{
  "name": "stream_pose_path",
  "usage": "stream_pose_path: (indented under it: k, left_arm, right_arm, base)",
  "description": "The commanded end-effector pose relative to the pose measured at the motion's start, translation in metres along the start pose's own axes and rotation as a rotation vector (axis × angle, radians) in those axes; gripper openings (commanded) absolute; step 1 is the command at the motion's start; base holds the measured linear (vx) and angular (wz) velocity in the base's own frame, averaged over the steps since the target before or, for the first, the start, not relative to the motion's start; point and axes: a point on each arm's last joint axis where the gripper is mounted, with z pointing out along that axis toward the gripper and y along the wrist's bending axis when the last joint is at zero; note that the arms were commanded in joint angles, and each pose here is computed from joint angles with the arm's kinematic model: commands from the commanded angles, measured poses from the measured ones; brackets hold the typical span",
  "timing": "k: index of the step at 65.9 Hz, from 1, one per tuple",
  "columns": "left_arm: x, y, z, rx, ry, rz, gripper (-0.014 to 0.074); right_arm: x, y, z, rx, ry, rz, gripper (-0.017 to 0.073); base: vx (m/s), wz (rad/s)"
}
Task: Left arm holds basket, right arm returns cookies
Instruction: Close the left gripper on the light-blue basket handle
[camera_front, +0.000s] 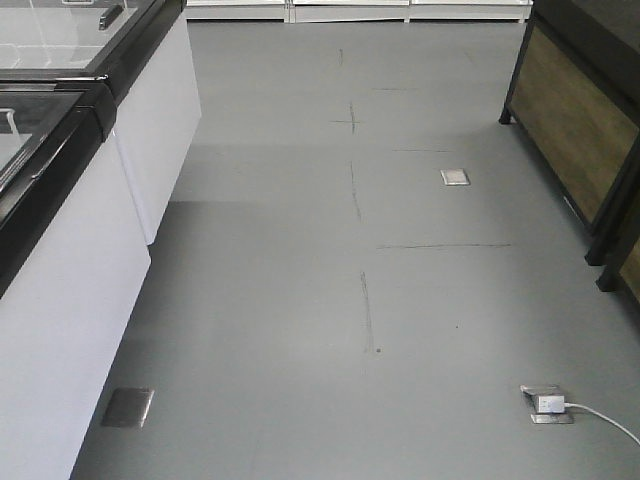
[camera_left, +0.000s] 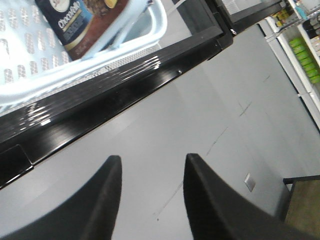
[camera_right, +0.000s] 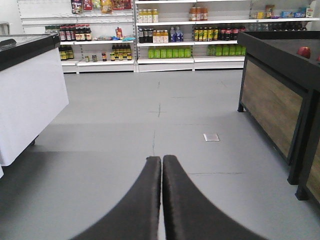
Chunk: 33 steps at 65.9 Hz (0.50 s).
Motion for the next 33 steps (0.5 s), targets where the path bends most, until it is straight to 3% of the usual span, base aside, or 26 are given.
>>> stream_pose_path:
  k: [1, 19, 33]
  left_arm:
    - [-0.021, -0.008, -0.004, 0.064, -0.039, -0.008, 0.0279]
    - [-0.064, 0.002, 0.011, 0.159, -0.049, -0.049, 0.0281]
    - [-0.084, 0.019, 0.022, 0.192, -0.069, -0.184, 0.0402]
  right_arm:
    - [-0.008, 0.0, -0.001, -0.001, -0.089, -0.005, -0.0008]
    - [-0.008, 0.0, -0.001, -0.001, -0.089, -0.005, -0.0008]
    - [-0.008, 0.0, -0.001, -0.001, -0.089, -0.005, -0.0008]
  base:
    - [0.0, 0.0]
    - [0.0, 0.0]
    - [0.0, 0.0]
